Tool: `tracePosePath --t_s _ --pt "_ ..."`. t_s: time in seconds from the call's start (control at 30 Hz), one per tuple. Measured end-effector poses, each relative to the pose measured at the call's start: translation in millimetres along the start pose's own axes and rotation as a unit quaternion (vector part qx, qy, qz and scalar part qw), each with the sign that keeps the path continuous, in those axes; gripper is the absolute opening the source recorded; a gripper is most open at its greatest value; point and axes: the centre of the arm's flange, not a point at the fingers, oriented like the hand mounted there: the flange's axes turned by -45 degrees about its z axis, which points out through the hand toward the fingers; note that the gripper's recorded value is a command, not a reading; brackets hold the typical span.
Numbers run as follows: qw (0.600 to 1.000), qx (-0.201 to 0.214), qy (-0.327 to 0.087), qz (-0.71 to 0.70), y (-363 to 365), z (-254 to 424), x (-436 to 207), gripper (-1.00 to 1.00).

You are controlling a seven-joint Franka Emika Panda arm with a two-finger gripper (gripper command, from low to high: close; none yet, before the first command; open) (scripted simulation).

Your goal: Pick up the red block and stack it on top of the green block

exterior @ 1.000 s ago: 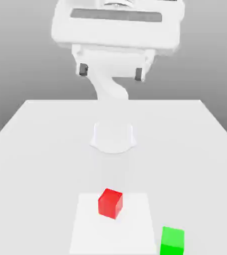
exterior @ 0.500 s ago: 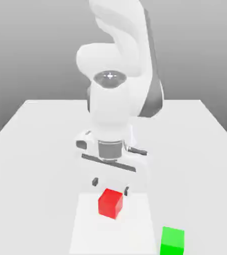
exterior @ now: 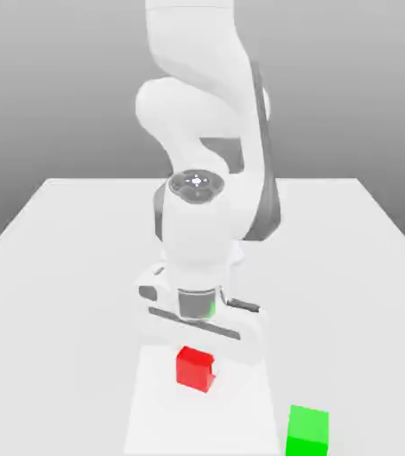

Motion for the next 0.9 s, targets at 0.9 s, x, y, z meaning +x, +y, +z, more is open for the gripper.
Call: tracePosePath --t_s 0.9 --pt "0.962 0.0 -0.002 -0.274 -174 -77 45 -1.0"
